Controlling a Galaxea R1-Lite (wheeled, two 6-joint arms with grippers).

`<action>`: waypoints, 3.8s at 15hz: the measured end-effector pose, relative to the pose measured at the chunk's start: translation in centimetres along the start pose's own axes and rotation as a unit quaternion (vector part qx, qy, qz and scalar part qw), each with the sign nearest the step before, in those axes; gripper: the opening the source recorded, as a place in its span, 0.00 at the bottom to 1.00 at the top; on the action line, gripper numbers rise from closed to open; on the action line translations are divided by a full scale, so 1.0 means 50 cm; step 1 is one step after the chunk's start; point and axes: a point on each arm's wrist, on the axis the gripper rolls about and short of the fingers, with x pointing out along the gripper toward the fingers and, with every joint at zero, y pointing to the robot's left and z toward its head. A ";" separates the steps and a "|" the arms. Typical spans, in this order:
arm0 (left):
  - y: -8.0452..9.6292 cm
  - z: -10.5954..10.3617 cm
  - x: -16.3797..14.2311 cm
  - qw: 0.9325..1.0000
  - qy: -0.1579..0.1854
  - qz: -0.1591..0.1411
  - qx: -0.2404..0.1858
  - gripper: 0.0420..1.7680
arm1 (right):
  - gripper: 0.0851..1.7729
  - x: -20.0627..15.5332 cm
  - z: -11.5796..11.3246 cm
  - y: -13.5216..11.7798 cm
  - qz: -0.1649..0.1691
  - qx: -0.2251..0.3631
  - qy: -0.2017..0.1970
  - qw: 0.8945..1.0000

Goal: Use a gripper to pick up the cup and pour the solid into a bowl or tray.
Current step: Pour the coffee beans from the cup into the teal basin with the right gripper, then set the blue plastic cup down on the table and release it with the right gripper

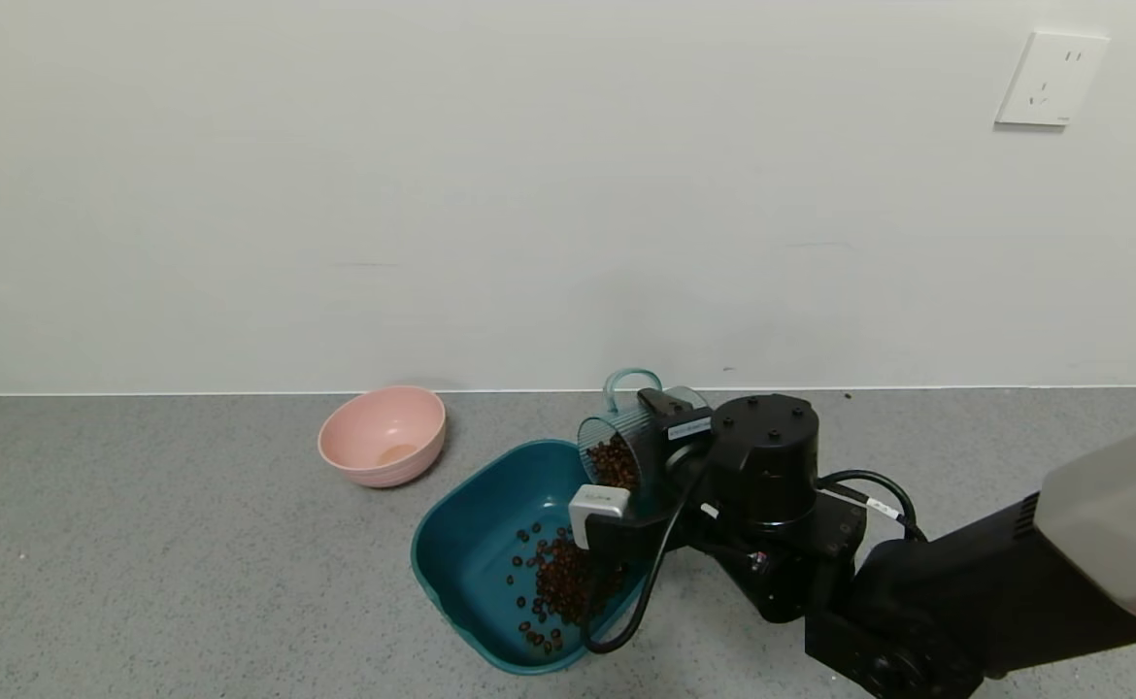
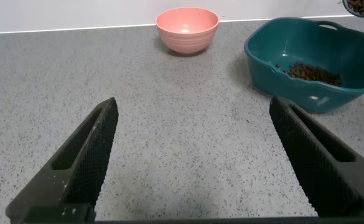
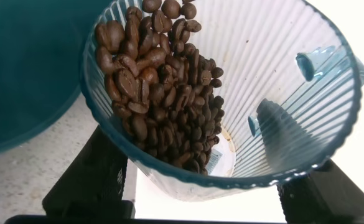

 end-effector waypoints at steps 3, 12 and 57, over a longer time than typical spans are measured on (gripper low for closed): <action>0.000 0.000 0.000 1.000 0.000 0.000 0.000 0.99 | 0.75 -0.003 -0.003 -0.001 0.000 0.041 0.002 0.999; 0.000 0.000 0.000 1.000 0.000 0.000 0.000 0.99 | 0.75 -0.037 -0.025 -0.037 0.018 0.170 0.011 0.985; 0.000 0.000 0.000 1.000 0.000 0.000 0.000 0.99 | 0.75 -0.008 -0.186 0.003 -0.101 0.730 0.085 0.671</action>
